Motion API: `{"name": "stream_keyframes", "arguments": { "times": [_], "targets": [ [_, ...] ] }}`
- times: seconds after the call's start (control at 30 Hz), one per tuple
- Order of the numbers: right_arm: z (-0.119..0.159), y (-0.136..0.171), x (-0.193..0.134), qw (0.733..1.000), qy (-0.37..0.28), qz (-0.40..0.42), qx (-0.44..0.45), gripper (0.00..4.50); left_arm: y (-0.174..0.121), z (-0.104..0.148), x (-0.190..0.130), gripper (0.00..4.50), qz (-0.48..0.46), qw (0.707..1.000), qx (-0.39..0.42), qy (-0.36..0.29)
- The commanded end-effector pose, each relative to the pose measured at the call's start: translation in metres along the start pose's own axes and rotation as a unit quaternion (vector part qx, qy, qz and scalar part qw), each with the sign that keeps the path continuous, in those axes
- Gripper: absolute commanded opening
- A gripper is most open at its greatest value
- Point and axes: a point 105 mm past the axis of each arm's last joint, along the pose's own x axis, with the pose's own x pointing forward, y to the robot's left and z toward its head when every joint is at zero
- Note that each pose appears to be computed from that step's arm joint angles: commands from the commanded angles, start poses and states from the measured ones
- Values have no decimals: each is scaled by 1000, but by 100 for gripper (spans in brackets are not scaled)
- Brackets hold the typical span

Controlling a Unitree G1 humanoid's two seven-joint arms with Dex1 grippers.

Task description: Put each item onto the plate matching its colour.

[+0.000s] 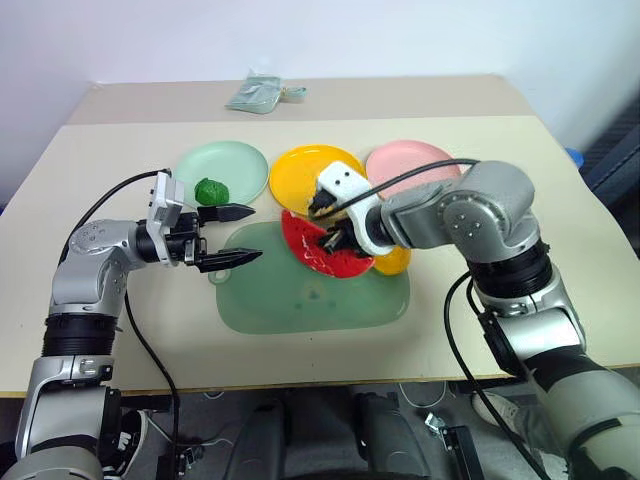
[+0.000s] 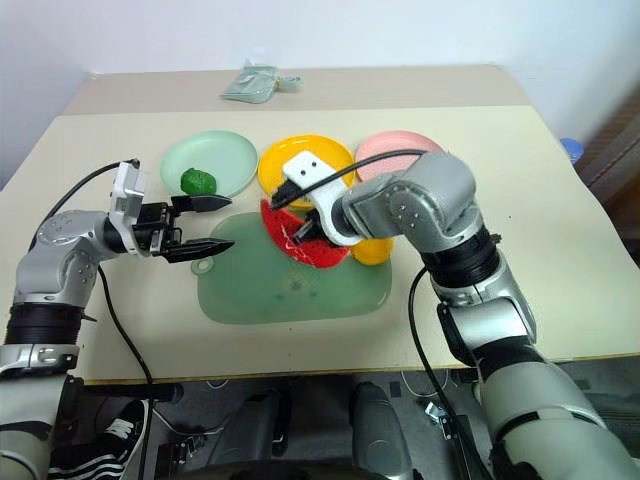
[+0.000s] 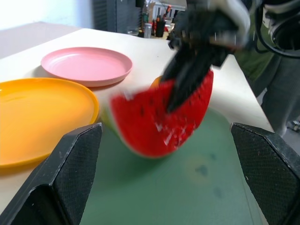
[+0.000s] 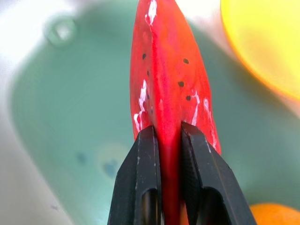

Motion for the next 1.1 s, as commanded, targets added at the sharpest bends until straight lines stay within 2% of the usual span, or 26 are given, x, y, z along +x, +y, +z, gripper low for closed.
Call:
{"name": "stream_keyframes", "arguments": {
  "times": [0.03, 0.1, 0.2, 0.33, 0.43, 0.57, 0.67, 0.73, 0.8, 0.93, 0.97, 1.1],
  "targets": [
    [35, -39, -33, 995, -75, -73, 1, 2, 5, 16, -3, 450, 23, 999, 29, -22],
    [44, -66, -45, 989, -101, -106, 30, 2, 13, 16, -2, 450, 50, 998, 31, -25],
    [48, -119, -65, 968, -140, -198, 63, 2, 23, 19, 6, 450, 90, 994, 44, -46],
    [30, -167, -70, 945, -139, -293, 39, 2, 28, 15, 15, 450, 118, 990, 58, -42],
    [14, -189, -69, 935, -120, -335, 1, 2, 34, 18, 22, 450, 144, 986, 63, -57],
    [4, -198, -54, 938, -142, -315, 36, 2, 35, 21, 33, 450, 149, 984, 70, -68],
    [2, -200, -44, 936, -187, -283, 92, 2, 34, 19, 34, 450, 147, 984, 73, -64],
    [-9, -208, -42, 929, -196, -286, 127, 106, 34, 19, 33, 450, 148, 984, 76, -63],
    [-14, -216, -45, 924, -190, -314, 108, 191, 34, 19, 33, 450, 148, 984, 83, -56],
    [10, -220, -72, 907, -247, -332, 76, 403, 32, 22, 29, 450, 145, 984, 84, -59],
    [14, -220, -78, 905, -258, -331, 75, 444, 32, 22, 29, 450, 145, 984, 83, -58],
    [43, -200, -104, 899, -335, -278, 49, 444, 29, 22, 29, 450, 139, 985, 82, -60]
  ]
}}
